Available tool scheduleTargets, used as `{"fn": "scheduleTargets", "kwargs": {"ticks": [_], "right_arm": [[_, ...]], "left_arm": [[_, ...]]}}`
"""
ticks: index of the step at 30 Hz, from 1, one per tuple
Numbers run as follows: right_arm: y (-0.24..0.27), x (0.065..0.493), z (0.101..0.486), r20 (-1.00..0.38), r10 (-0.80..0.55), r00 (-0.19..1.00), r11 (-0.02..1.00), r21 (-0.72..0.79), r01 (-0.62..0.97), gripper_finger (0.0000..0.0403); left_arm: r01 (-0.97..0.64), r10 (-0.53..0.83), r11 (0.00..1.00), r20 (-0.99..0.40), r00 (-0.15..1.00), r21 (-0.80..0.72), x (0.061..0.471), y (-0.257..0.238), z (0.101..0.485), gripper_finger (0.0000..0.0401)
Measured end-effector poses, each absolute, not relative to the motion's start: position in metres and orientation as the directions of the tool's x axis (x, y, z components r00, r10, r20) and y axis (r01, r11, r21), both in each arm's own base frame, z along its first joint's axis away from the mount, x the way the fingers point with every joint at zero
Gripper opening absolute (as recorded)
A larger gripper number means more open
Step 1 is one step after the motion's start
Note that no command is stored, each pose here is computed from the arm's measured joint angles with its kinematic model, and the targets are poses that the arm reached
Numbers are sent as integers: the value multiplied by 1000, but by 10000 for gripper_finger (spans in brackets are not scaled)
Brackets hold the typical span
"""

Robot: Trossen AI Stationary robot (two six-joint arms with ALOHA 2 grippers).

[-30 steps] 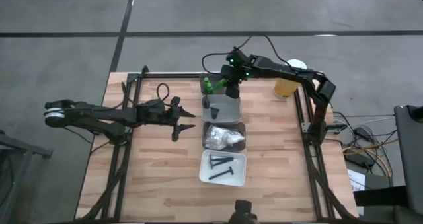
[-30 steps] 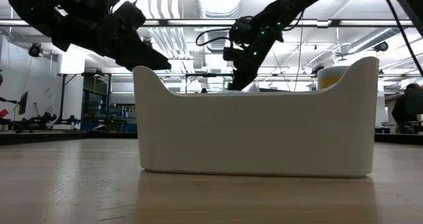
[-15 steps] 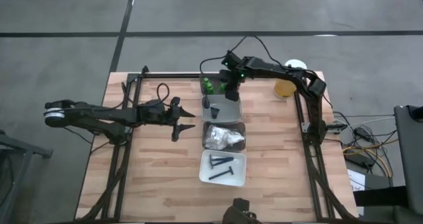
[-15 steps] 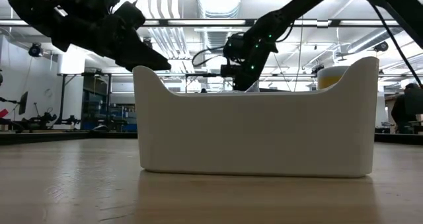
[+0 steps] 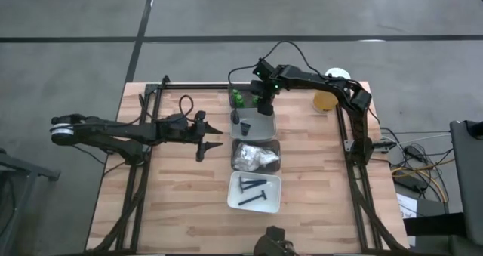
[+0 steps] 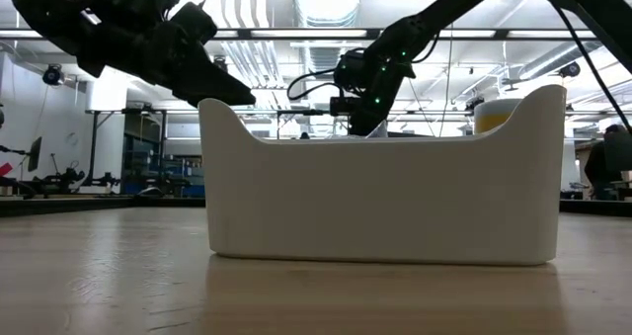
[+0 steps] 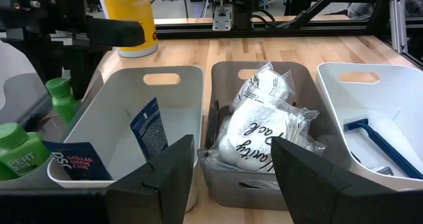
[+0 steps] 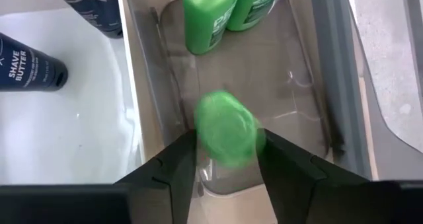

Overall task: Pick & Place Travel size toiletries
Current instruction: Put the green shampoo into the top black bin, then return to Home Position

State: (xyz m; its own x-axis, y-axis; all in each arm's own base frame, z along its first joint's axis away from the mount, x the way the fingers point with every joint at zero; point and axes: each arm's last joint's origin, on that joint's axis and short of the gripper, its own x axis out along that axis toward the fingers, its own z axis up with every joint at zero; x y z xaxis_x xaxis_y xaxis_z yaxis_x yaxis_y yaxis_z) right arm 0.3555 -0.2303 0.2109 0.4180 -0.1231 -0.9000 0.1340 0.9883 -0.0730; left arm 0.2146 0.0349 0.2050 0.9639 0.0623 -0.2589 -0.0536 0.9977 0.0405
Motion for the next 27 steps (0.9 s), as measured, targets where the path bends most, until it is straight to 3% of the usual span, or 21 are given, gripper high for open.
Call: {"fn": "scheduleTargets", "kwargs": {"ticks": [14,27], "right_arm": [[-230,353,216,-899,-123,420,987,-66,147,218],[-216,328,275,-837,-140,529,986,-72,147,257]], "left_arm": [[-54,62,998,-259,964,41,215,35,205,206],[-53,62,998,-259,964,41,215,35,205,206]]}}
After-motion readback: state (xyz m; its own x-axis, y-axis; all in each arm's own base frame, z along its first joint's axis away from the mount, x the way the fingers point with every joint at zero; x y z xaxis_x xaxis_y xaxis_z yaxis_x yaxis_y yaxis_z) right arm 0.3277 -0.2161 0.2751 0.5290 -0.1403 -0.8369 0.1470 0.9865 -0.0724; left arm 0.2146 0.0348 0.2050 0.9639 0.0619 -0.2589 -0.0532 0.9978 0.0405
